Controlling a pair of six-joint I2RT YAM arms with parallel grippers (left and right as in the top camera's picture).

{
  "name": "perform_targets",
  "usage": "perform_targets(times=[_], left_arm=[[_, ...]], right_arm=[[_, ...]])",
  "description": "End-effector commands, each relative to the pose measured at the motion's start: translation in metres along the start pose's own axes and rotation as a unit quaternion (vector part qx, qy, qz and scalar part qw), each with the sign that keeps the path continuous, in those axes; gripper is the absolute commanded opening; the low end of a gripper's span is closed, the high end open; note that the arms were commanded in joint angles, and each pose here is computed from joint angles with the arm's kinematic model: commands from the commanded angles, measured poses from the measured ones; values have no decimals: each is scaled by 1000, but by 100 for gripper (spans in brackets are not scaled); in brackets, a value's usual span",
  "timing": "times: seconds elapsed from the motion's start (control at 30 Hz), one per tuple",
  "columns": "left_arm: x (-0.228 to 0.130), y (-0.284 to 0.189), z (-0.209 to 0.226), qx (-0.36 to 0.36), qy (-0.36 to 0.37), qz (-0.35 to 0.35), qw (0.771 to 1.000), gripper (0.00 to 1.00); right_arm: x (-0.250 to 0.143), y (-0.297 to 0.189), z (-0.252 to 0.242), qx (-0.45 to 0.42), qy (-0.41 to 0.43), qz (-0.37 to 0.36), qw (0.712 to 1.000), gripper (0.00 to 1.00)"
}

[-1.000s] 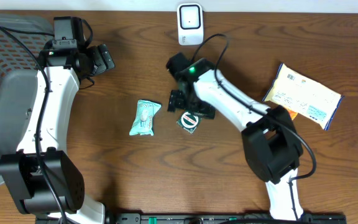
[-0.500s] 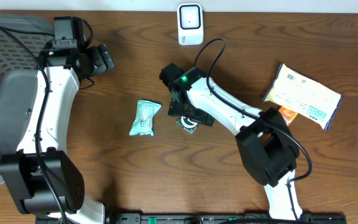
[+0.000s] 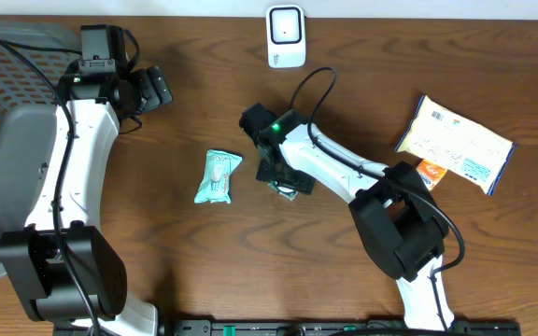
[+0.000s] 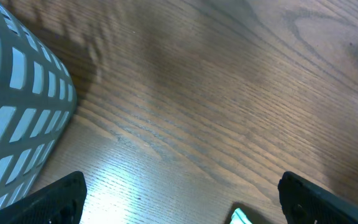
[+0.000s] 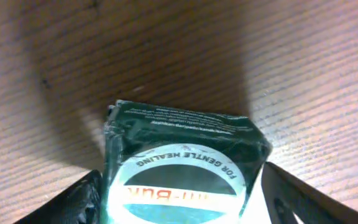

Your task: Scan the item barcode

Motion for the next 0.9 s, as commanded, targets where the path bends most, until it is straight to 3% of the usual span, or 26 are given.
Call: perform_targets(times=[0.0, 0.13, 0.43, 0.53, 0.67, 0.87], left_arm=[[8, -9, -2, -2, 7, -15, 1000, 98], [8, -9, -2, -2, 7, -15, 1000, 98], [8, -9, -2, -2, 7, -15, 1000, 98], [8, -9, -2, -2, 7, -15, 1000, 98], [8, -9, -2, -2, 7, -15, 1000, 98], [8, -9, -2, -2, 7, -15, 1000, 98]], right_arm=[[2, -4, 0, 3, -2, -11, 1000, 72], [16, -3, 1, 16, -28, -25, 999, 73], [55, -5, 14, 109, -133, -41, 984, 64], [53, -7, 19, 137, -175, -28, 975, 64], [36, -7, 22, 150, -214, 2, 965, 74], [24, -6, 13, 127, -179, 33, 975, 65]])
Point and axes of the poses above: each gripper's point midway between its finger pads, its own y axis out along the fingers, its own z axis along the line the jaws close on, x = y × z, the point moved 3 cm from there along -y, back along the fingers, and after that the axes turned 3 degrees about -y, right-handed, at the moved point
